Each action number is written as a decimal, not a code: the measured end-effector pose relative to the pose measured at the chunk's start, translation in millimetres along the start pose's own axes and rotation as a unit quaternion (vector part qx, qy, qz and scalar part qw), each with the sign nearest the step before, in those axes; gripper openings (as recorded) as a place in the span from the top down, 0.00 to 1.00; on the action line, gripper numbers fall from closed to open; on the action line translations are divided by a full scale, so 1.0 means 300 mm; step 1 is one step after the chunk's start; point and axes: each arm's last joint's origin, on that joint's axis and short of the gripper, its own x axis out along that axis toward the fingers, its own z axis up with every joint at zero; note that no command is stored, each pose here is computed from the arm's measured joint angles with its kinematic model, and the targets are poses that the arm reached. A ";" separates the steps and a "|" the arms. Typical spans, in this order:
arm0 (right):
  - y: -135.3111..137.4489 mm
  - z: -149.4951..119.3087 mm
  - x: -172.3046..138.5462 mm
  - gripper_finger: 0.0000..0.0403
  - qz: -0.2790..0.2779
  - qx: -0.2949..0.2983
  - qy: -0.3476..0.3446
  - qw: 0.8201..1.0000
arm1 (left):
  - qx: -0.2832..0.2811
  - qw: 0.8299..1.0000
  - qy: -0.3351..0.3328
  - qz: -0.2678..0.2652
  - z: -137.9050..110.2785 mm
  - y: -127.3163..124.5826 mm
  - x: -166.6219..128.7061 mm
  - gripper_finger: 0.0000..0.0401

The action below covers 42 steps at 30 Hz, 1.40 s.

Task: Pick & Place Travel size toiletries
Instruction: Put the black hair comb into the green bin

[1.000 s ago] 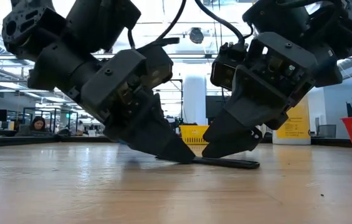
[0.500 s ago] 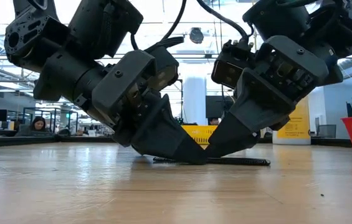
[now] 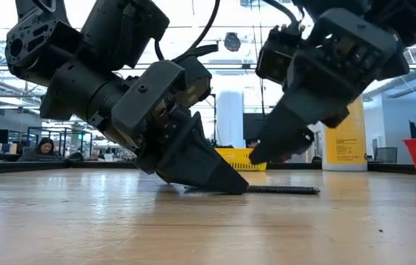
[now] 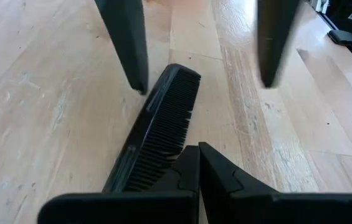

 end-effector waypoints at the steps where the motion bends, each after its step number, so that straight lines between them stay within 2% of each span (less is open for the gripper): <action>1: -0.001 -0.002 -0.007 0.36 -0.007 0.005 0.009 1.000 | 0.000 1.000 0.000 0.000 0.000 0.000 0.000 1.00; 5: -0.027 -0.030 -0.016 0.36 -0.078 0.044 0.038 0.995 | -0.004 1.000 -0.001 0.000 0.000 0.000 0.000 0.99; 7: -0.034 -0.039 -0.017 0.37 -0.093 0.062 0.047 0.993 | -0.009 1.000 -0.006 -0.001 0.000 -0.005 0.000 1.00; 11: -0.033 -0.044 -0.002 0.37 -0.071 0.071 0.052 0.994 | -0.047 0.999 -0.025 0.004 0.025 -0.014 0.007 1.00; 18: -0.035 -0.048 0.014 0.37 -0.048 0.082 0.056 0.994 | -0.080 0.995 0.016 0.054 0.060 -0.018 0.033 1.00; 34: -0.026 -0.039 0.011 0.37 -0.029 0.027 0.045 0.998 | -0.071 0.996 0.014 0.047 0.036 -0.011 0.059 0.99; 42: -0.022 -0.033 0.006 0.41 -0.026 0.021 0.043 0.999 | -0.067 0.997 0.012 0.044 0.034 -0.016 0.059 0.99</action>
